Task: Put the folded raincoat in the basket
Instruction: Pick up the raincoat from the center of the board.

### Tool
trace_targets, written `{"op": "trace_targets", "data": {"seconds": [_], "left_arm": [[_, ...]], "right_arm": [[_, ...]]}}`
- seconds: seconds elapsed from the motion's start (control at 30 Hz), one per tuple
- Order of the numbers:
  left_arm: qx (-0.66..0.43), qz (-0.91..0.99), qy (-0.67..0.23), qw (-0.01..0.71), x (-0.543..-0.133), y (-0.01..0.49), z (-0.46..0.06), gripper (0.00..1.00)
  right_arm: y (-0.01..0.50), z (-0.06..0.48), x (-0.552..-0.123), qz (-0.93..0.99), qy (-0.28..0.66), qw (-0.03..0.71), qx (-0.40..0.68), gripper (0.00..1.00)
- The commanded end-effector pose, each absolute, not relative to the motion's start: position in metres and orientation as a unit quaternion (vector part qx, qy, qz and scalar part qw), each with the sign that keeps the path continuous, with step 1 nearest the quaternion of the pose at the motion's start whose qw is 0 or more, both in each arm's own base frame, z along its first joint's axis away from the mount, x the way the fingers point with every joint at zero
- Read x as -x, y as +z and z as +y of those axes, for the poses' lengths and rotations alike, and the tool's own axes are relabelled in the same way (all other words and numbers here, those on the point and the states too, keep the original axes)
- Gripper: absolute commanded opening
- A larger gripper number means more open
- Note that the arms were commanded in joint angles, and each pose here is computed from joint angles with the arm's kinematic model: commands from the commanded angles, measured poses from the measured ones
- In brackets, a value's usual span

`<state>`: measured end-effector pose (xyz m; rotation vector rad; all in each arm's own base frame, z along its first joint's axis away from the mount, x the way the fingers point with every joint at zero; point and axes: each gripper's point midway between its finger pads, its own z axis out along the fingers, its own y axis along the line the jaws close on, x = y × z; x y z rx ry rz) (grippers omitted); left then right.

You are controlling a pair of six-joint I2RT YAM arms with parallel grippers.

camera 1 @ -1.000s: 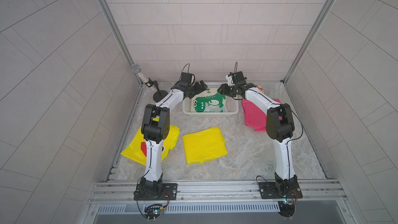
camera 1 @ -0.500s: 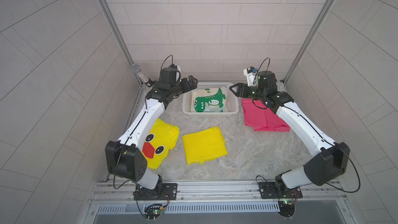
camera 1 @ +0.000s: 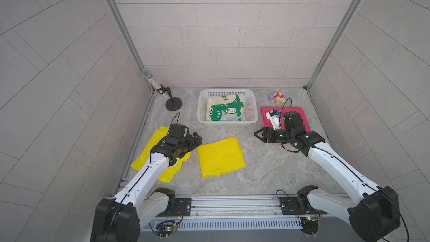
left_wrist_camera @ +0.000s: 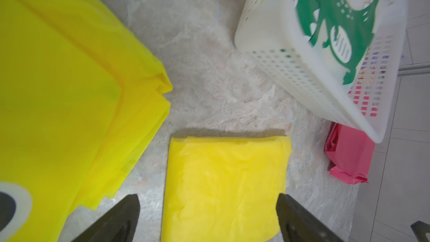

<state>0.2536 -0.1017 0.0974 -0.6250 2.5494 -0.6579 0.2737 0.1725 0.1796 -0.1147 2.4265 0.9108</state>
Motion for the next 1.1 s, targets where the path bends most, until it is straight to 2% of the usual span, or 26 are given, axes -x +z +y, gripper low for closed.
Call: {"op": "trace_targets", "data": {"seconds": [0.0,0.43,0.8,1.07], "left_arm": [[0.233,0.921,-0.241,0.197,-0.241,0.087,-0.106,0.98],[0.207,0.936,-0.245,0.147,-0.202,0.038,-0.126,0.97],[0.182,0.945,-0.230,0.144,-0.204,0.025,-0.136,0.94],[0.171,0.946,-0.236,0.140,-0.200,0.020,-0.141,0.90]], "right_arm": [[0.165,0.176,-0.261,0.909,0.333,0.248,0.046,0.68],[0.091,0.197,-0.241,0.935,0.306,0.174,0.056,0.70],[0.048,0.210,-0.244,0.945,0.294,0.134,0.055,0.71],[0.028,0.214,-0.251,0.952,0.270,0.138,0.048,0.71]]}}
